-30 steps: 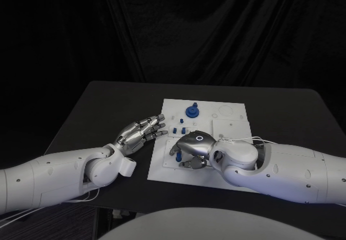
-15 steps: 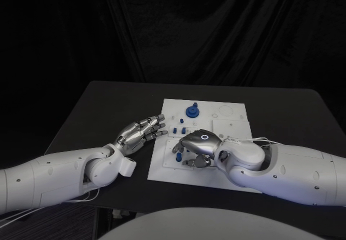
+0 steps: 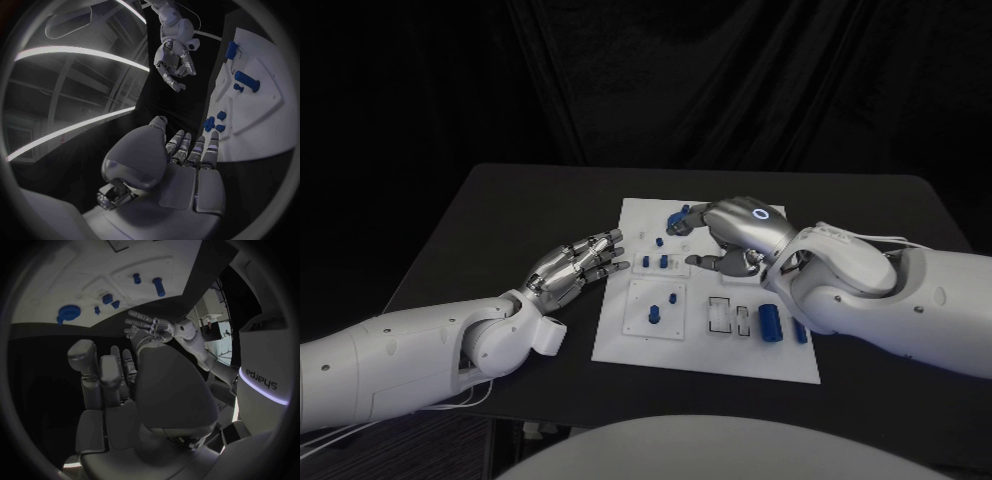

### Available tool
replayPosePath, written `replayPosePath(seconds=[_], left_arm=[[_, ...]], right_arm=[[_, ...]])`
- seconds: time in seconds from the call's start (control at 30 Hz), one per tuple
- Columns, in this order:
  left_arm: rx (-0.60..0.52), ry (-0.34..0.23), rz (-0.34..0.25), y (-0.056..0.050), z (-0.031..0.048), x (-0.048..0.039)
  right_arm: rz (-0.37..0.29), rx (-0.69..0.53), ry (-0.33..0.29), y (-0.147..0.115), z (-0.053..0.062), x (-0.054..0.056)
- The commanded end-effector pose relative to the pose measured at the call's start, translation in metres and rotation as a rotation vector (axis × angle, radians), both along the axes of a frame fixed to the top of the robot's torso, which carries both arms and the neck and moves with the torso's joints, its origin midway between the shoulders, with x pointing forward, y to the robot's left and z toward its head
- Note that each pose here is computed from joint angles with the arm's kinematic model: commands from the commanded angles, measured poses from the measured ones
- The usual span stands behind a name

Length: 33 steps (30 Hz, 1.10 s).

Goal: Assemble the parts on the task board

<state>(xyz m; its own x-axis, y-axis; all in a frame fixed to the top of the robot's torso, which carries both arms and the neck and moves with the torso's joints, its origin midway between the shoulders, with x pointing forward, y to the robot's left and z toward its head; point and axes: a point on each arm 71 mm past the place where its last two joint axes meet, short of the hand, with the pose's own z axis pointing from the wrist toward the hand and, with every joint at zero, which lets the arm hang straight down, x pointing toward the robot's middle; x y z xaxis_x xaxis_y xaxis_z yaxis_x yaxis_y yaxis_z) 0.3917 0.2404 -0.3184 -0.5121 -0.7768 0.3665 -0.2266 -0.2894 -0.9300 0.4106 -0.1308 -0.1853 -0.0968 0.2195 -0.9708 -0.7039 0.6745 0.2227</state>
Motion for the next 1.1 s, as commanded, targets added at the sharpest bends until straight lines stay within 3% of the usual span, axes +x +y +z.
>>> replayPosePath(seconds=[0.03,0.17,0.37,0.7,1.1], left_arm=[[-0.045,-0.059,0.025,0.002,0.0052,0.0002],[-0.043,-0.06,0.028,0.002,0.0056,-0.0003],[-0.043,-0.065,0.036,0.004,0.0071,-0.0021],[-0.039,-0.069,0.045,0.007,0.008,-0.0029],[-0.037,-0.067,0.046,0.009,0.0081,-0.0033]], right_arm=[[-0.08,0.159,0.056,-0.013,0.012,0.004],[-0.164,0.164,0.117,-0.035,0.015,0.008],[-0.279,0.137,0.203,-0.064,0.011,0.011],[-0.452,0.02,0.338,-0.095,-0.018,0.0],[-0.566,-0.228,0.321,-0.114,-0.041,-0.026]])
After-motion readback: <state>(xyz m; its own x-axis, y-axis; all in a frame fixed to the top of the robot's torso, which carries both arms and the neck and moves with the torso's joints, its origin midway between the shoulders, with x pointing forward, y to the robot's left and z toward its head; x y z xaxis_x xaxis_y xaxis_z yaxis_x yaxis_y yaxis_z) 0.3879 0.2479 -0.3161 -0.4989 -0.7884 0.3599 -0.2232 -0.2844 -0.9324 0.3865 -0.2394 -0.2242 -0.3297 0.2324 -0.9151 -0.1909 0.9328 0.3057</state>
